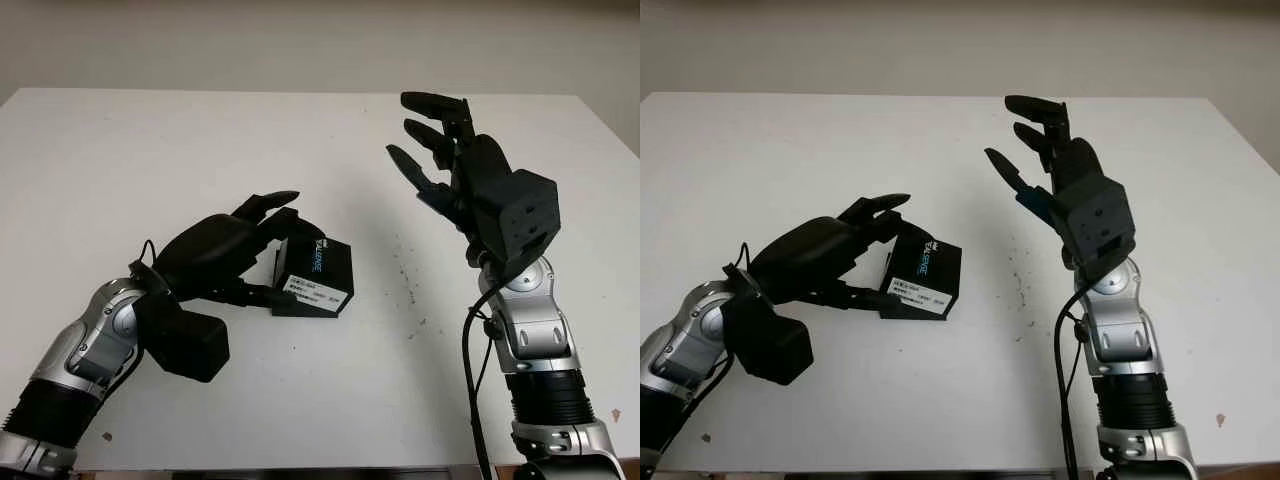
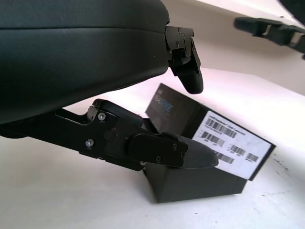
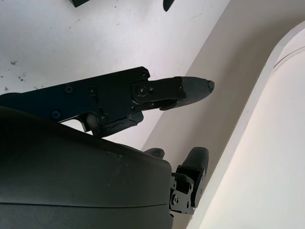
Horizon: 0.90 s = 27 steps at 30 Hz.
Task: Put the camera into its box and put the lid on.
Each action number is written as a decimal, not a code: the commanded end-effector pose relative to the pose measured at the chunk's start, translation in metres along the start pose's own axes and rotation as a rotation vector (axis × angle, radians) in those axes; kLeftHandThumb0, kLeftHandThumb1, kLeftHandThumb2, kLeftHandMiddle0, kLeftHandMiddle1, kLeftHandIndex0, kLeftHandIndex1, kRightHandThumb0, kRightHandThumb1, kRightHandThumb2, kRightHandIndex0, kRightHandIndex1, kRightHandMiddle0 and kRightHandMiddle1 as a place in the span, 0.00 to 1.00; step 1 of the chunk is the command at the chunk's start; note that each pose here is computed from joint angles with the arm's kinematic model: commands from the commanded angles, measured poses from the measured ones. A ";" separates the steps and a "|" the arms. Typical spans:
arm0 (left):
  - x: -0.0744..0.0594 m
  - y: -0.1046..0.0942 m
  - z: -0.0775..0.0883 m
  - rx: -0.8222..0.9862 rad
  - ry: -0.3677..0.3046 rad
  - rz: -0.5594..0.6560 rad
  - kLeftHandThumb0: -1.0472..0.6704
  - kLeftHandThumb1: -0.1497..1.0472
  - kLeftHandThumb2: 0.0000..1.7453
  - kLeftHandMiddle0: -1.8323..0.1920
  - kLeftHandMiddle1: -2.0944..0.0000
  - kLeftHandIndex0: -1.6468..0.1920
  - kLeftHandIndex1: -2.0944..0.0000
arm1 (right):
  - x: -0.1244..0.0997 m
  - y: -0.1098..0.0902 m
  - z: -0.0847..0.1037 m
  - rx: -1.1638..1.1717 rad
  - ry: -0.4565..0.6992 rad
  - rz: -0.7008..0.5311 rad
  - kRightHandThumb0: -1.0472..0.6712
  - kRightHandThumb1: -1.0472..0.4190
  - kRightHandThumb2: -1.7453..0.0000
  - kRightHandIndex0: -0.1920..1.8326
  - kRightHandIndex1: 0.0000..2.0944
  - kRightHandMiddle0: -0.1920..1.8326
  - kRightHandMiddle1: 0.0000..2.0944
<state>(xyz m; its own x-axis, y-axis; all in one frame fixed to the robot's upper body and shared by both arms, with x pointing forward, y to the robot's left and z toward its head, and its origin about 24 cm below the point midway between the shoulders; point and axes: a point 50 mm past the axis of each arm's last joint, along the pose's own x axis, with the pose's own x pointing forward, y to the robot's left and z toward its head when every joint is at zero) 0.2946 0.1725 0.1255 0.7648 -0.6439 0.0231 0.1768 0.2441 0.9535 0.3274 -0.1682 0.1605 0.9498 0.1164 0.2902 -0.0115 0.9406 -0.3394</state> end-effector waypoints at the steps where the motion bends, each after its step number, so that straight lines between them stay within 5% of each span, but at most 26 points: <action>1: -0.006 0.006 -0.002 0.000 0.026 0.014 0.27 1.00 0.18 0.88 0.85 0.94 0.59 | -0.001 -0.005 0.000 -0.005 -0.011 -0.005 0.31 0.00 0.86 0.13 0.23 0.03 0.48; 27: -0.031 -0.004 -0.001 -0.069 0.104 0.007 0.28 1.00 0.17 0.85 0.93 0.92 0.65 | -0.002 -0.008 0.001 0.001 0.001 -0.004 0.32 0.00 0.85 0.13 0.19 0.01 0.44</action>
<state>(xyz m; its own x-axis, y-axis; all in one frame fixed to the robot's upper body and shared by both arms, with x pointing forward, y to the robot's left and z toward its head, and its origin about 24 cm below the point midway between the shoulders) 0.2742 0.1888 0.1200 0.8231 -0.5679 0.0015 0.2185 0.3191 0.9222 0.3275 -0.1735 0.1609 0.9541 0.1157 0.2761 -0.0156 0.9403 -0.3400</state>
